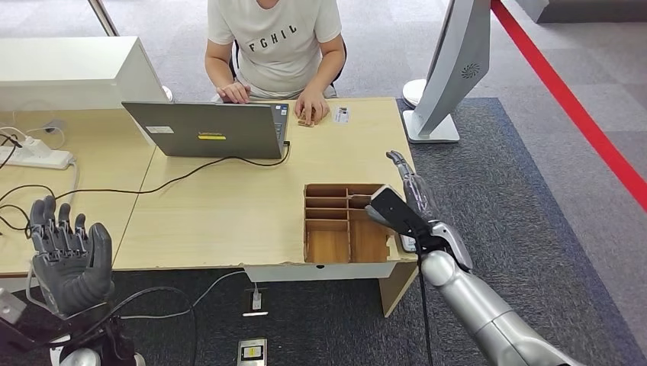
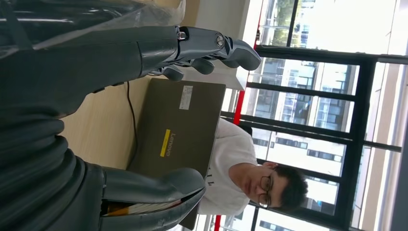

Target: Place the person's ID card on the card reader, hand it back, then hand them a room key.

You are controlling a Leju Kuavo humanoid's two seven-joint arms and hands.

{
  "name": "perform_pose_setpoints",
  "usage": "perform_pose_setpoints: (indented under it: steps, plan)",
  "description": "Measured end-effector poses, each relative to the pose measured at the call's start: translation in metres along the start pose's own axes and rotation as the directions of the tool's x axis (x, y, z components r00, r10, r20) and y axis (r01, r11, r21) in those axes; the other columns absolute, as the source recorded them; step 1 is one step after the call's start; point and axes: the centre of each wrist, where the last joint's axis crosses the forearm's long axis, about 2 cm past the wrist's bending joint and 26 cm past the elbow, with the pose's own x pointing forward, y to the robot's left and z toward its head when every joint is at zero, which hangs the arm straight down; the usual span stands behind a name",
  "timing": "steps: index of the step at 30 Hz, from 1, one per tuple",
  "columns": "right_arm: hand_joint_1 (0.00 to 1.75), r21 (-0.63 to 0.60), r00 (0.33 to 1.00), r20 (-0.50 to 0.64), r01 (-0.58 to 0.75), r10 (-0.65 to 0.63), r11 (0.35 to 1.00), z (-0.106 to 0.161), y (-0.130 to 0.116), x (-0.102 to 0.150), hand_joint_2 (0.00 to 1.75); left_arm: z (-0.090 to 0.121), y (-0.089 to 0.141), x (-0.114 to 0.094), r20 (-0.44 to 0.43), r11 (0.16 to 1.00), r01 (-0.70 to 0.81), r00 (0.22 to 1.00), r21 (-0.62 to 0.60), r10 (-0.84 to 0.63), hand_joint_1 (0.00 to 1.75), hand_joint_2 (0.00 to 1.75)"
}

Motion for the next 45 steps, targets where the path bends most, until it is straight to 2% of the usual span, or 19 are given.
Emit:
perform_pose_setpoints:
  steps: [6,23,24,27,28,29,45]
  plan:
    - [0.00,0.007,1.000,-0.003,0.011,-0.011,1.000,-0.010,0.006,0.000,1.75,0.002,0.001,0.000,0.001,1.000,0.007,1.000,-0.002,-0.007,0.00,1.75]
    - [0.04,0.046,0.995,-0.102,-0.007,0.012,0.999,-0.002,0.024,-0.021,1.75,0.005,0.002,0.000,-0.009,1.000,0.013,1.000,-0.003,-0.013,0.00,1.75]
    - [0.31,0.046,0.994,-0.106,-0.009,0.014,0.999,-0.001,0.024,-0.022,1.75,0.005,0.002,0.000,-0.010,1.000,0.013,1.000,-0.003,-0.013,0.00,1.75]
    - [1.54,0.049,0.993,-0.115,-0.013,0.019,0.999,0.000,0.025,-0.024,1.75,0.005,0.001,0.000,-0.015,1.000,0.011,1.000,-0.004,-0.011,0.00,1.75]
    - [1.71,0.049,0.993,-0.117,-0.015,0.021,0.999,0.001,0.025,-0.025,1.75,0.005,0.001,0.000,-0.015,1.000,0.011,1.000,-0.004,-0.011,0.00,1.75]
    - [1.75,0.051,0.993,-0.119,-0.017,0.023,0.999,0.001,0.025,-0.026,1.75,0.004,0.001,0.000,-0.015,1.000,0.010,1.000,-0.004,-0.011,0.00,1.75]
    - [1.75,0.035,0.992,-0.121,-0.042,0.046,0.999,0.001,0.021,-0.028,1.75,0.001,-0.002,0.000,-0.008,1.000,0.001,1.000,-0.006,-0.001,0.00,1.75]
